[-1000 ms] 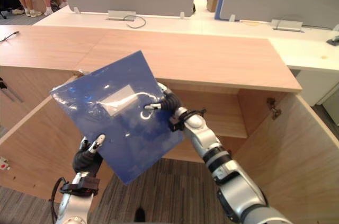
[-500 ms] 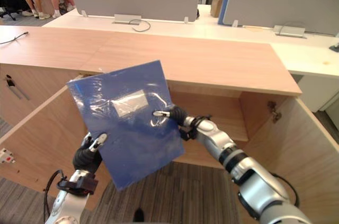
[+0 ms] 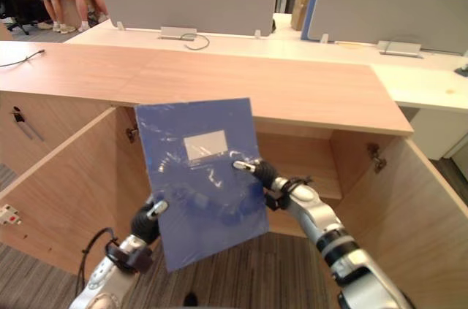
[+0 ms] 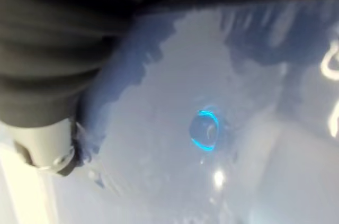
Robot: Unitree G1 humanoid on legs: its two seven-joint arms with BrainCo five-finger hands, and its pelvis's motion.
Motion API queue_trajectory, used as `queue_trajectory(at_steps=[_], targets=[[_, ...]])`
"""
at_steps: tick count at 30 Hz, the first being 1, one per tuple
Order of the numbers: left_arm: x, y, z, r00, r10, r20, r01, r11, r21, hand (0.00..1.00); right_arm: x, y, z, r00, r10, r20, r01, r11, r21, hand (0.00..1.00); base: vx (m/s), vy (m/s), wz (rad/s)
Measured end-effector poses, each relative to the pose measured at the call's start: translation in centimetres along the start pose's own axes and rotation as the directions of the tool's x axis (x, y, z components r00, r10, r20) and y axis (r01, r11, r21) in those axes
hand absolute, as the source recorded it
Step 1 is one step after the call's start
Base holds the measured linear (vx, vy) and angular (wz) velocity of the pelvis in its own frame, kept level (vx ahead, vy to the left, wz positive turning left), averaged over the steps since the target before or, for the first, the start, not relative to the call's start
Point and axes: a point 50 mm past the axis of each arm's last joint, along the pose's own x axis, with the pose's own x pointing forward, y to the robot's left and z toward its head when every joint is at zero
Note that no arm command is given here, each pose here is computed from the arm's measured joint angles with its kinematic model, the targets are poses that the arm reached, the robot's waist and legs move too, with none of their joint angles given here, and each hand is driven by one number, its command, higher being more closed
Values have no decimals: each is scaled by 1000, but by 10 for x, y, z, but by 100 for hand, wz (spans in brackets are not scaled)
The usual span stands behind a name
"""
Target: Walk over to the cabinet, pick up the folder, carry it to the office cabinet, place the folder inside the office cabinet, then close the office cabinet door
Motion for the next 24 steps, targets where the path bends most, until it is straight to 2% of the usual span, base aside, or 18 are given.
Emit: queue_trajectory(at_steps=[3,4,5,7,13,14,15,16,17,19,21,22,24], targets=[[-10,17,-28,988,103,-115,-109,993,-52,0,-11,-18,20,978,-171,119,172,985,5,100,-14,31,-6],[-23,31,-44,964,185,-190,-202,977,-74,0,-21,-31,36,938,-285,199,294,956,-15,100,-5,20,-8],[-29,37,-50,952,220,-213,-242,967,-84,0,-27,-35,42,917,-328,229,343,939,-32,100,7,26,-10],[-52,58,-71,885,358,-298,-401,911,-96,0,-47,-48,63,831,-441,338,491,868,-76,100,22,10,-13],[-90,79,-106,718,544,-433,-620,783,-44,0,-65,-38,67,747,-518,417,627,757,-182,100,31,-3,-7],[-98,83,-113,663,596,-453,-678,734,-28,0,-66,-34,63,741,-526,418,652,712,-260,100,6,3,-4],[-106,87,-120,606,642,-469,-736,677,-23,0,-66,-30,58,742,-532,409,664,669,-333,100,0,6,-5],[-111,89,-122,576,663,-478,-761,649,-17,0,-66,-29,55,746,-532,401,662,658,-359,100,-9,12,-5],[-125,94,-127,491,717,-495,-819,574,18,0,-64,-23,47,764,-520,382,645,629,-434,100,-12,12,-4],[-137,99,-129,415,761,-499,-857,511,67,0,-63,-15,38,789,-497,360,613,616,-494,100,-18,23,-3],[-151,102,-130,332,803,-495,-888,444,124,0,-56,0,22,849,-429,308,526,628,-574,100,-17,33,-1],[-154,103,-130,314,811,-493,-891,431,142,0,-54,4,17,870,-400,287,488,631,-603,100,0,0,0],[-162,104,-131,260,836,-484,-900,391,193,0,-43,22,-13,945,-285,161,313,646,-697,100,0,14,2]])
